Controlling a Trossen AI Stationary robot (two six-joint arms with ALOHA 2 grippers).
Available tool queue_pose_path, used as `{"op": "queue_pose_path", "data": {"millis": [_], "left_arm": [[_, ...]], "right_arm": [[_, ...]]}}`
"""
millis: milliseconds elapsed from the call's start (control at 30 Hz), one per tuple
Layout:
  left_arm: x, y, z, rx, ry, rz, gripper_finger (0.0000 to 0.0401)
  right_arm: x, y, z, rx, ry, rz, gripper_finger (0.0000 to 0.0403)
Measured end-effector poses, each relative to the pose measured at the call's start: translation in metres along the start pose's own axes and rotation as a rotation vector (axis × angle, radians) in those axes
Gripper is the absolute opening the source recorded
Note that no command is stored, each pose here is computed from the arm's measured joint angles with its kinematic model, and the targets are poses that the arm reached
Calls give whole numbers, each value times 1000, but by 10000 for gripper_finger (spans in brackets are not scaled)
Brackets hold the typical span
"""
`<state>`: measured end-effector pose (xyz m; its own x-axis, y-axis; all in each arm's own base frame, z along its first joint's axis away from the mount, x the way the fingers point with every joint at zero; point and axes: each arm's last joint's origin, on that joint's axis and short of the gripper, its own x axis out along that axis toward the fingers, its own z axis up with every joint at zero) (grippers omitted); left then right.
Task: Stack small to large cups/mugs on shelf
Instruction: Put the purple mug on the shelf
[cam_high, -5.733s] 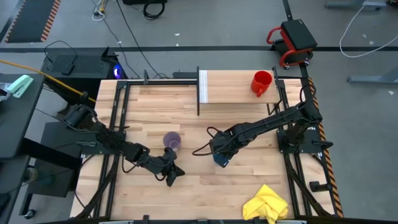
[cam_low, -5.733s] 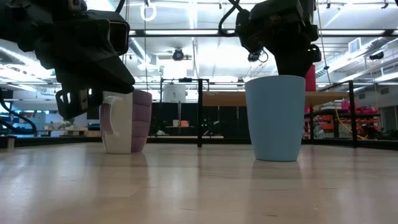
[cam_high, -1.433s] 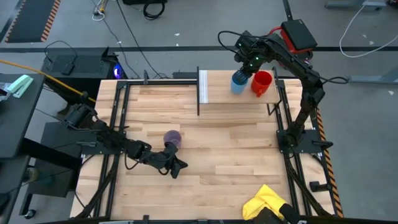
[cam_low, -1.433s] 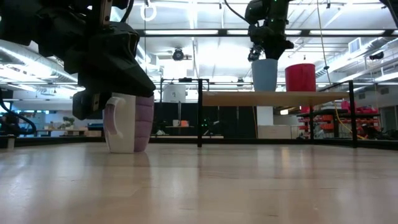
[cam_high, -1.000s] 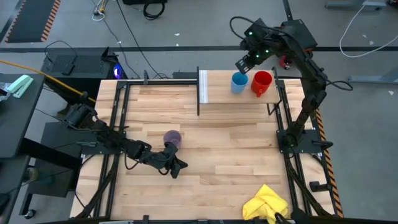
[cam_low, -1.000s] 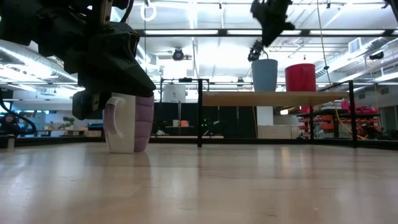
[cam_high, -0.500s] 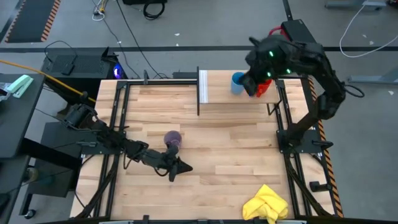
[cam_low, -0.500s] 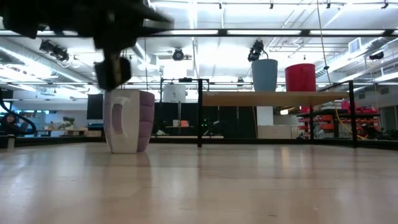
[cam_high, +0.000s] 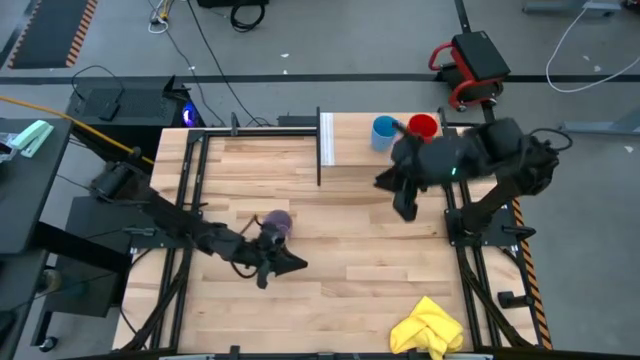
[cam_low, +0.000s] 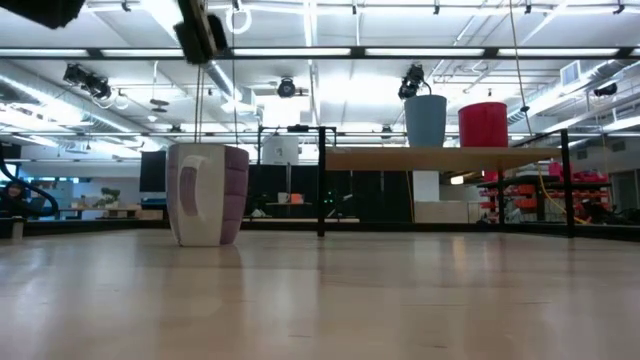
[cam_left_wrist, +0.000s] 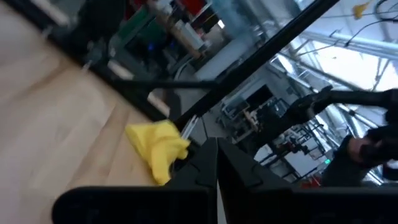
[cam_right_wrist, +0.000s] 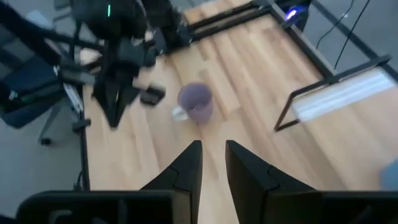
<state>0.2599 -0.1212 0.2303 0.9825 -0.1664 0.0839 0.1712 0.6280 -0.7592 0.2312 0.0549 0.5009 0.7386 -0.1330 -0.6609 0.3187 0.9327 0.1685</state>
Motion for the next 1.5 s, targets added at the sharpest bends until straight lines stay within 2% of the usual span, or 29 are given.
{"op": "queue_pose_path", "data": {"millis": [133, 433, 667, 767, 1000, 1167, 1233, 1367, 1500], "left_arm": [[-13, -14, 15, 59, -48, 26, 9], [-53, -23, 31, 35, -68, 311, 8], [-70, -20, 52, 60, -208, 446, 8], [-71, -17, 63, 88, -196, 533, 7], [-73, -31, 100, 112, 74, 917, 10], [-75, -37, 125, 14, 330, 1121, 11], [-73, -33, 130, -23, 417, 1160, 13], [-70, -17, 134, -80, 557, 1141, 29], [-66, -1, 140, -118, 620, 1138, 50]], "right_arm": [[15, 19, -17, -6, 75, -8, 77], [62, 46, -74, 33, 278, -116, 77], [103, 50, -116, 43, 360, -214, 77], [119, 48, -129, 53, 374, -238, 77], [139, 44, -149, 57, 404, -263, 77], [143, 44, -152, 59, 401, -259, 77], [143, 44, -152, 60, 400, -258, 77], [143, 47, -152, 57, 391, -242, 77], [143, 51, -155, 30, 381, -211, 77]]}}
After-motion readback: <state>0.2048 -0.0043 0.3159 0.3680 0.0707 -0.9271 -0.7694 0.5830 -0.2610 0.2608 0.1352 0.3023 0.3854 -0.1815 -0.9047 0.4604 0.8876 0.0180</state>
